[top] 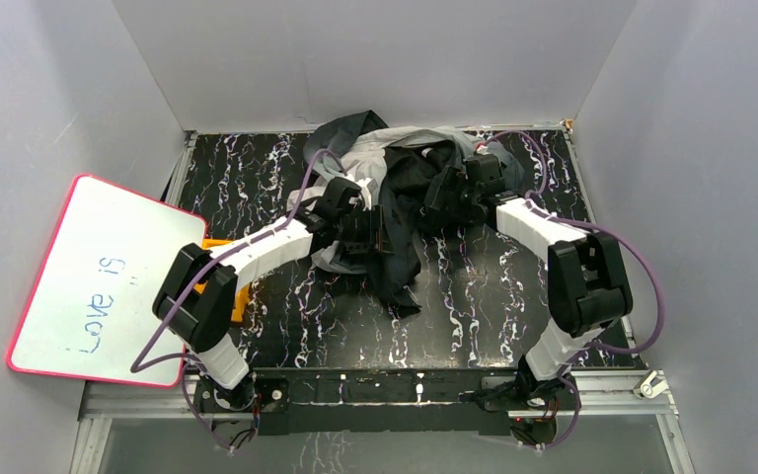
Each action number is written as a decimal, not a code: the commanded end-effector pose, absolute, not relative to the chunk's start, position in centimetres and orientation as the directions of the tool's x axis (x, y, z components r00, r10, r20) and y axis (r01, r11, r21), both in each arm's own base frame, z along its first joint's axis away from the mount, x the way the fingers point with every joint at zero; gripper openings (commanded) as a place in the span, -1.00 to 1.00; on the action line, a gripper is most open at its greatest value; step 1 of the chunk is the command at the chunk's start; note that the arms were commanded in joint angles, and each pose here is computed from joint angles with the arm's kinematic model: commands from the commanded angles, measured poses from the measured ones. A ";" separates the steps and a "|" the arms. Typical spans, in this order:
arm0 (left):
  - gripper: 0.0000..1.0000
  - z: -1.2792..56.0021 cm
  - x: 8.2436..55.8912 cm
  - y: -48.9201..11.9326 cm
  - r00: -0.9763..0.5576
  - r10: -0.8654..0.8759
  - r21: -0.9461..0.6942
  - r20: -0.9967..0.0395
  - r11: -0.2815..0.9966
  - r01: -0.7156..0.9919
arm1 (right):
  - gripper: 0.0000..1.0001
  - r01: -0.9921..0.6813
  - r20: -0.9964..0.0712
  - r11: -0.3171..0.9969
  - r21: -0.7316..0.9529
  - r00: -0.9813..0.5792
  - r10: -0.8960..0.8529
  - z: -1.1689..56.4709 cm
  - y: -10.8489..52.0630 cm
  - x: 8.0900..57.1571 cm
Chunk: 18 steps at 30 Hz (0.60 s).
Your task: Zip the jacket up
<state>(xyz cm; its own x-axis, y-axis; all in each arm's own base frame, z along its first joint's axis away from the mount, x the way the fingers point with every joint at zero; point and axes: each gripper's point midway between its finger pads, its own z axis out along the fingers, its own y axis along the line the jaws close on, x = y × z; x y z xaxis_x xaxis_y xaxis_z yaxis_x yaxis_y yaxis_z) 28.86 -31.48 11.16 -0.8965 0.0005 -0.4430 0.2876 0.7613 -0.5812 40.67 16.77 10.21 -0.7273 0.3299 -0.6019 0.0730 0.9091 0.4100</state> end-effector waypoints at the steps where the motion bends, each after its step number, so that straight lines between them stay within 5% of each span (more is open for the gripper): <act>1: -0.36 12.9 30.6 -31.7 -0.866 -0.004 -0.544 -0.500 0.780 0.310 | 0.82 0.032 -0.630 0.870 0.491 -0.677 0.380 12.6 18.6 43.7; 5: -1.00 13.2 32.6 -30.0 -0.848 -0.043 -0.496 -0.529 0.826 0.268 | 0.65 0.006 -0.614 0.848 0.530 -0.687 0.388 12.8 19.6 44.0; 8: -1.00 14.2 34.2 -28.1 -0.838 -0.098 -0.509 -0.537 0.829 0.230 | 0.27 -0.007 -0.617 0.844 0.536 -0.687 0.385 13.3 19.9 44.4; 14: -1.00 18.2 36.7 -22.0 -0.792 -0.234 -0.552 -0.563 0.820 0.150 | -0.91 -0.034 -0.651 0.844 0.535 -0.654 0.386 16.3 19.4 45.1; 18: -1.00 21.5 38.3 -17.1 -0.734 -0.310 -0.546 -0.604 0.832 0.098 | -1.00 -0.065 -0.679 0.836 0.545 -0.619 0.395 19.6 18.8 44.9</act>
